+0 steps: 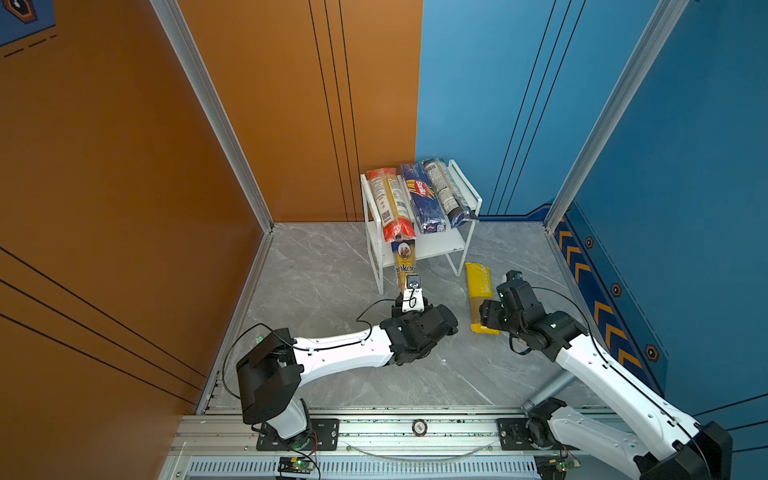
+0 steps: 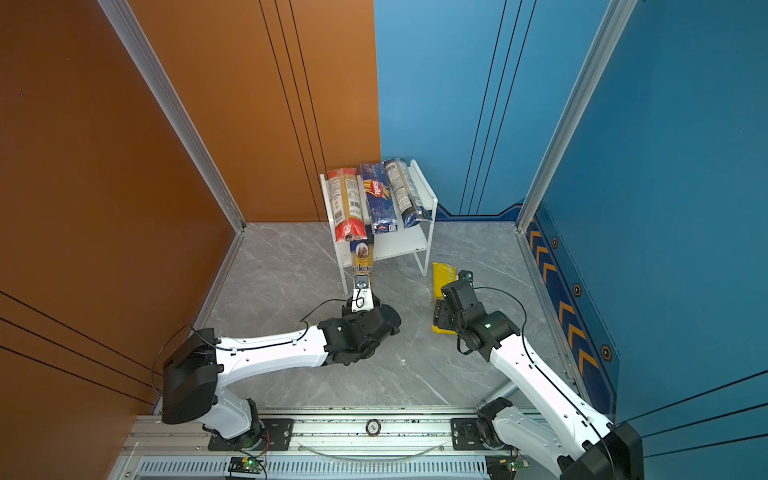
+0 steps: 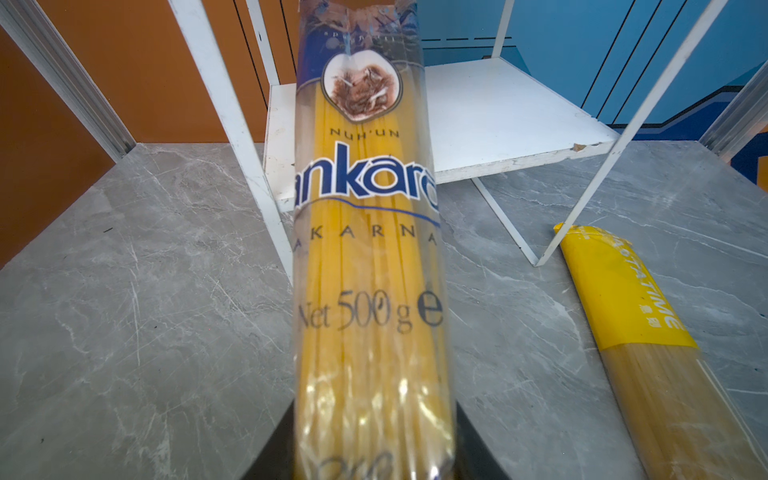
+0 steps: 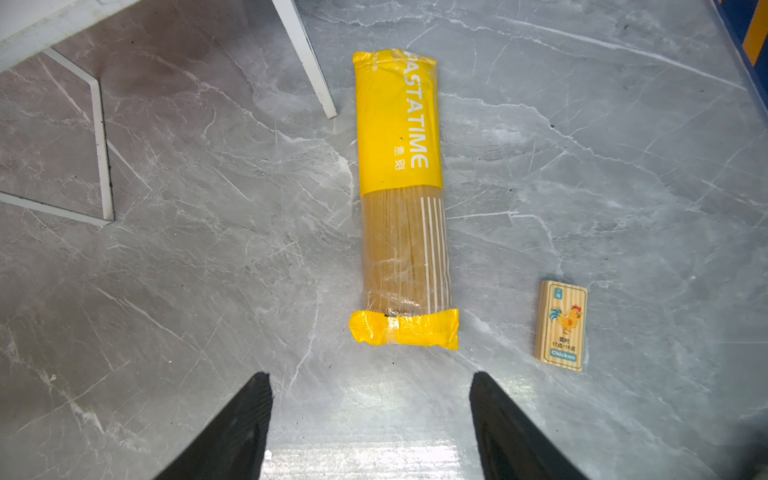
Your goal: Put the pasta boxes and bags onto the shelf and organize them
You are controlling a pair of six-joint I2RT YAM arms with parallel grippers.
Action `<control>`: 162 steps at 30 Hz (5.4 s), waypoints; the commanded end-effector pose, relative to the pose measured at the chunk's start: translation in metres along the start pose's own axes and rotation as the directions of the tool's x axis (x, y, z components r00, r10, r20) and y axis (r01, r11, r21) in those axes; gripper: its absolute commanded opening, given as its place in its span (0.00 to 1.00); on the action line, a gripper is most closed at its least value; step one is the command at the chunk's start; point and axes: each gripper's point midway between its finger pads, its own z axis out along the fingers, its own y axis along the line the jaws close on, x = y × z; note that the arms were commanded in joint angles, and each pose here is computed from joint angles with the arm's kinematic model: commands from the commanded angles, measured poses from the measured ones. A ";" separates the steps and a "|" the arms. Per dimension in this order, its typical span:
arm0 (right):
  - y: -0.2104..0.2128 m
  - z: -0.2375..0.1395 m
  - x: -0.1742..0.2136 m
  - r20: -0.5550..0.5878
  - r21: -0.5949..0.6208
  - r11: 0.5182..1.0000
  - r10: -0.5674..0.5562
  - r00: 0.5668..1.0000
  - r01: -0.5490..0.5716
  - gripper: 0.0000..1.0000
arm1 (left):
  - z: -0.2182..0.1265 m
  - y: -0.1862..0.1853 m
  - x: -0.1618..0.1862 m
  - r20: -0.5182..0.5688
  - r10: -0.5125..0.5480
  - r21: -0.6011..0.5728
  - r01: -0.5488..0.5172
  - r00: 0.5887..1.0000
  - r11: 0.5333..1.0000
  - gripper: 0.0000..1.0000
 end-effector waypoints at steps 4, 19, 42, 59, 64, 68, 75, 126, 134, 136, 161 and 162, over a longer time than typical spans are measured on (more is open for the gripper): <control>-0.003 -0.004 -0.004 0.000 0.038 0.999 0.000 1.000 0.000 0.73 | 0.009 -0.002 -0.055 0.118 -0.135 -0.023 0.138 0.984 0.990 0.00; -0.001 -0.003 -0.005 -0.002 0.043 0.999 -0.009 1.000 0.009 0.73 | 0.025 -0.013 -0.071 0.125 -0.128 -0.008 0.130 0.984 0.992 0.00; 0.000 -0.004 -0.008 0.002 0.042 0.999 -0.020 1.000 0.020 0.73 | 0.052 -0.015 -0.077 0.119 -0.154 -0.033 0.159 0.981 0.987 0.00; 0.000 -0.005 -0.008 0.003 0.043 0.999 -0.021 1.000 0.021 0.73 | 0.060 -0.017 -0.085 0.120 -0.140 -0.029 0.145 0.983 0.989 0.00; 0.000 -0.005 -0.009 0.004 0.043 0.999 -0.022 1.000 0.022 0.74 | 0.062 -0.017 -0.085 0.121 -0.142 -0.031 0.146 0.983 0.989 0.00; 0.000 -0.005 -0.009 0.004 0.042 0.999 -0.022 1.000 0.021 0.74 | 0.064 -0.016 -0.085 0.121 -0.137 -0.037 0.143 0.983 0.989 0.00; 0.000 -0.005 -0.009 0.001 0.044 0.999 -0.020 1.000 0.019 0.73 | 0.068 -0.013 -0.083 0.117 -0.155 -0.043 0.161 0.981 0.986 0.00; 0.002 -0.009 -0.010 -0.012 0.041 0.998 -0.037 0.999 0.037 0.74 | 0.084 -0.010 -0.064 0.099 -0.153 -0.105 0.163 0.983 0.981 0.10; 0.001 -0.010 -0.010 -0.008 0.044 0.998 -0.035 0.999 0.035 0.74 | 0.084 -0.011 -0.063 0.095 -0.153 -0.100 0.162 0.984 0.982 0.16; 0.001 -0.010 -0.010 -0.007 0.043 0.998 -0.036 0.999 0.036 0.74 | 0.084 -0.011 -0.063 0.095 -0.151 -0.100 0.161 0.984 0.982 0.18; 0.000 -0.010 -0.009 -0.009 0.045 0.998 -0.036 0.999 0.037 0.76 | 0.084 -0.011 -0.062 0.091 -0.147 -0.098 0.156 0.985 0.983 0.39; 0.000 -0.009 -0.009 -0.010 0.045 0.998 -0.037 0.999 0.037 0.76 | 0.085 -0.011 -0.062 0.090 -0.145 -0.098 0.154 0.985 0.983 0.41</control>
